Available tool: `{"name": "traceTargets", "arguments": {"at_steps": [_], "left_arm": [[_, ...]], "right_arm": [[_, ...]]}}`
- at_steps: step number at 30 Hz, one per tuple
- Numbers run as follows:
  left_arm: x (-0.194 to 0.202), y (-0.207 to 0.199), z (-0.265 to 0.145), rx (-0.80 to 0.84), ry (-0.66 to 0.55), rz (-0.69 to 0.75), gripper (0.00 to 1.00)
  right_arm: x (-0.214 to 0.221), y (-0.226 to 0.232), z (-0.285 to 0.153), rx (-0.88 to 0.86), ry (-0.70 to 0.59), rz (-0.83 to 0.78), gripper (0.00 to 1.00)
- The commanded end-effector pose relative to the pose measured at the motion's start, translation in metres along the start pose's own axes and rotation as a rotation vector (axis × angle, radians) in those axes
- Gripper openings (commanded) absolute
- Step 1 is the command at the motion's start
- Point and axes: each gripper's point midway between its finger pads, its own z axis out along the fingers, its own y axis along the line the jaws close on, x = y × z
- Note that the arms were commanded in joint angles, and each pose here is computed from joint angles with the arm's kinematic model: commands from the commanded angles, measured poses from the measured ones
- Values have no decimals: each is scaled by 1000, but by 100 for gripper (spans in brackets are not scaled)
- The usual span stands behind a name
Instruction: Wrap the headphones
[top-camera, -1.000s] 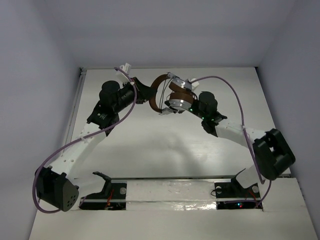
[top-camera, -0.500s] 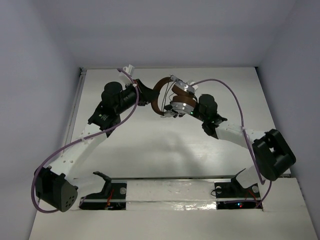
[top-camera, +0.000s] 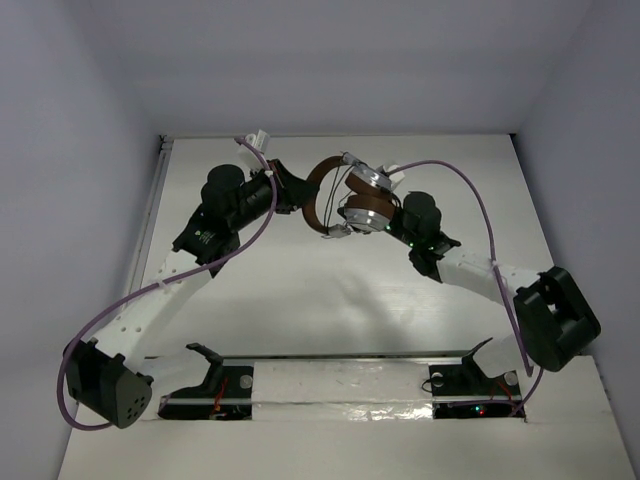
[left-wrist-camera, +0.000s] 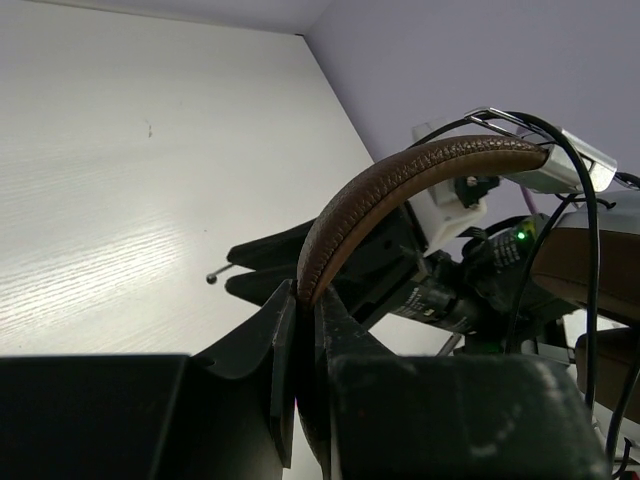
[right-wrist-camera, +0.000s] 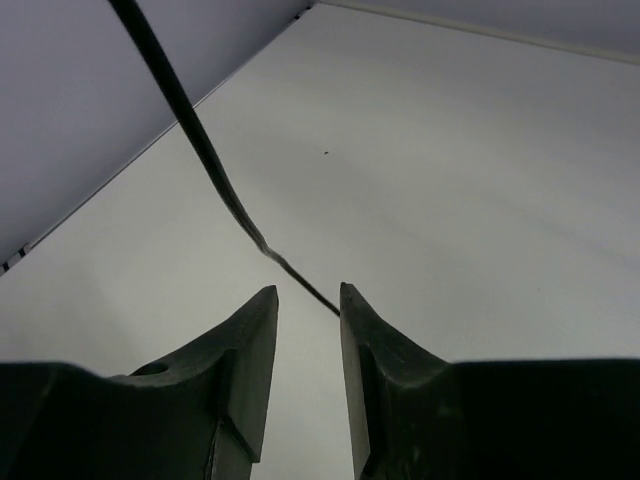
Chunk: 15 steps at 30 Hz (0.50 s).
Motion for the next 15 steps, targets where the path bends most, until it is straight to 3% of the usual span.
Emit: {"name": "traceTargets", "arguments": {"at_steps": [1,5,8,15], "left_arm": [[-39,-37,-9,99,-113,36,0],[-38,-41,-7,109,-108,36,0],[-37,-40,-8,105,-108,33,0],[-40,-44,-9,103,-119,39,0]], "right_arm": [[-23,0,-8,29,-69,-25,38],[-30,5,-4,2,-69,-31,46],[-25,7,3,-24,-53,-29,47],[-9,8,17,-64,-18,0,31]]}}
